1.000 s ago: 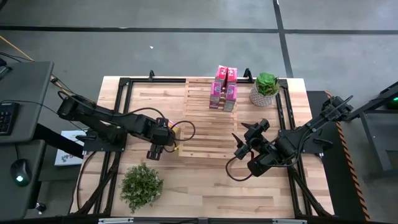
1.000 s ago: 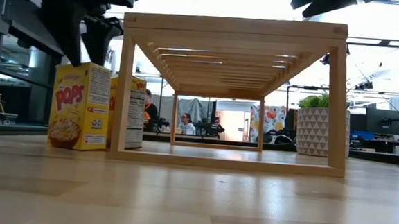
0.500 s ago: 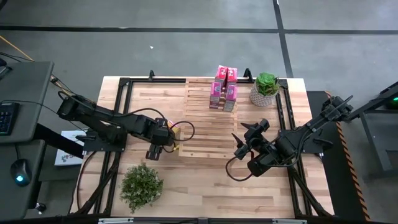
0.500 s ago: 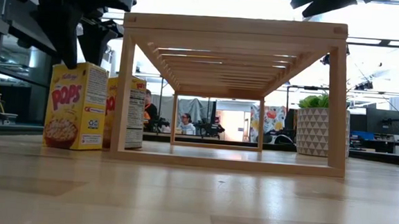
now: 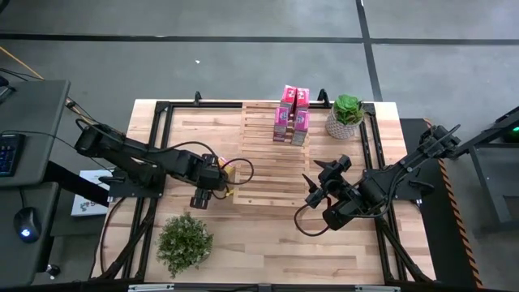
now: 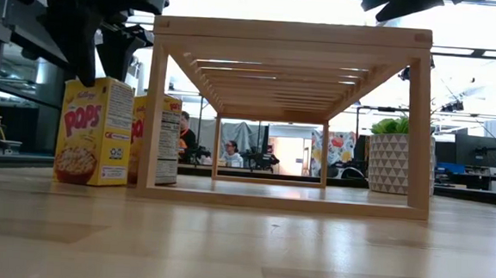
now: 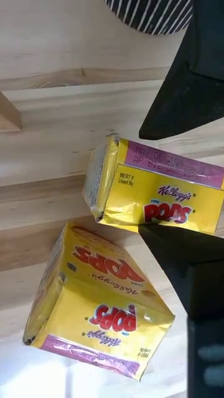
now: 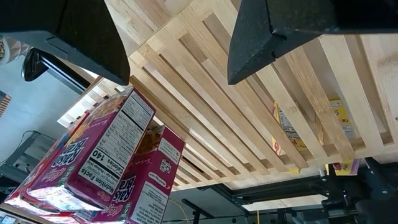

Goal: Stack cereal on shelf
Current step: Put the bottom yellow cereal box on the shelf

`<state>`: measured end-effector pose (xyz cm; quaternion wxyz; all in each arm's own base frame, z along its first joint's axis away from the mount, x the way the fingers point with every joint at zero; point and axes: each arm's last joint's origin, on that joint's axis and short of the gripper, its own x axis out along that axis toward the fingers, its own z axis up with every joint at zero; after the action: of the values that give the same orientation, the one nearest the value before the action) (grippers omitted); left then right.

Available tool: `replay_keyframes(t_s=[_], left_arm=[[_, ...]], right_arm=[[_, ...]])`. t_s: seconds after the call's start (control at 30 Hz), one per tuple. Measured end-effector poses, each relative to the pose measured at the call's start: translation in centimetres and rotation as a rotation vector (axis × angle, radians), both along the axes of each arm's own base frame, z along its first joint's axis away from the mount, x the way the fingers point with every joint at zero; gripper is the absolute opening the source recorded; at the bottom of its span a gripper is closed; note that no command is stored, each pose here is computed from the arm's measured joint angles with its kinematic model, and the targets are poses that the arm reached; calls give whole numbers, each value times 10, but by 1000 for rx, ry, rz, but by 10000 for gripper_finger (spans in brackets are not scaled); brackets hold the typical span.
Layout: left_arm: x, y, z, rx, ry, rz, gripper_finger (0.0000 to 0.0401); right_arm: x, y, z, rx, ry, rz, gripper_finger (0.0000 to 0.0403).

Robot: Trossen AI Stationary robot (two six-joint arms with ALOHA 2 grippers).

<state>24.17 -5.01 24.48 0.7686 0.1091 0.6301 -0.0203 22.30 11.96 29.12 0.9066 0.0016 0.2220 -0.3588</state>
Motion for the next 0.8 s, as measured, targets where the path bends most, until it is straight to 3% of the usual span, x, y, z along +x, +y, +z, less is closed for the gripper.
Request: replay_keyframes(t_s=[0.6, 0.8], left_arm=[[0, 1, -14, 48, -28, -17, 222], [-1, -5, -8, 40, -28, -40, 156]], right_arm=[[0, 0, 0, 0, -1, 0, 264], [0, 0, 0, 0, -1, 0, 264]])
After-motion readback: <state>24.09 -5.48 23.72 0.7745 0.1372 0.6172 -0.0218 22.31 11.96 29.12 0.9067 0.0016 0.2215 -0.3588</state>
